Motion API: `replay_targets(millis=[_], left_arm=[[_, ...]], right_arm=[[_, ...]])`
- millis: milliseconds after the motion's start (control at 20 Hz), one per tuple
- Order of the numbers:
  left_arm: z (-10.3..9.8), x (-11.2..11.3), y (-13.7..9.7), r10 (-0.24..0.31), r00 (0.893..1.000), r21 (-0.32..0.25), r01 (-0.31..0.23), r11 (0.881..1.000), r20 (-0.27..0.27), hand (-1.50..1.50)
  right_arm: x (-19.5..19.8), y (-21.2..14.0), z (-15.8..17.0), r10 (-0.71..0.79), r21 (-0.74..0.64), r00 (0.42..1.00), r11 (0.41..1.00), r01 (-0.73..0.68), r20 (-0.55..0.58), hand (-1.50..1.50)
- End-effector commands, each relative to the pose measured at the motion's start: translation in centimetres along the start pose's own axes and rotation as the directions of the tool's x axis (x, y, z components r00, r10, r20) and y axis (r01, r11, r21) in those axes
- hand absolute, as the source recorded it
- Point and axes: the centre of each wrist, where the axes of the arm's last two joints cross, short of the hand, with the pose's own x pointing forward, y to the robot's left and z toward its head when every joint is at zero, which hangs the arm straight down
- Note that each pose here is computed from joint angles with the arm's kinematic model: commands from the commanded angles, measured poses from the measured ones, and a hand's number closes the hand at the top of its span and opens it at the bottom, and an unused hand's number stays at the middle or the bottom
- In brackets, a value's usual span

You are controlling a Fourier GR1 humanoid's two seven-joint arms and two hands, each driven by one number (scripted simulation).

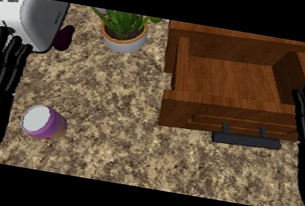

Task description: Pick up the can, place it into the drawer and close the drawer

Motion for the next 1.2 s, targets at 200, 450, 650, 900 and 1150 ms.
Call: replay_targets(millis=[200, 450, 650, 900, 1150], left_arm=[[2.7, -0.3, 2.0, -0.258, 0.961, 0.408, 0.277, 0.87, -0.101, -1.5], [5.5, -1.6, 2.9, -0.046, 0.912, 0.649, 0.324, 0.688, -0.407, -1.5], [6.9, 1.1, 0.6, -0.019, 0.907, 0.694, 0.335, 0.637, -0.421, -1.5], [6.5, 2.3, -3.1, -0.026, 0.918, 0.698, 0.319, 0.641, -0.395, -1.5], [4.7, 2.1, -1.8, -0.022, 0.907, 0.693, 0.336, 0.638, -0.42, -1.5]], right_arm=[[0.4, -0.7, 0.4, 0.017, -0.055, 0.999, 0.998, -0.015, 0.03, -1.5], [-2.1, -1.8, 2.6, -0.008, -0.188, 0.964, 0.981, -0.044, -0.267, -1.5], [-1.2, -2.5, 2.1, -0.008, -0.203, 0.963, 0.978, -0.048, -0.268, -1.5], [-0.2, -3.1, 2.8, -0.017, -0.189, 0.965, 0.981, -0.034, -0.263, -1.5], [-1.8, -2.6, 4.6, 0.001, -0.181, 0.969, 0.982, -0.047, -0.248, -1.5]])
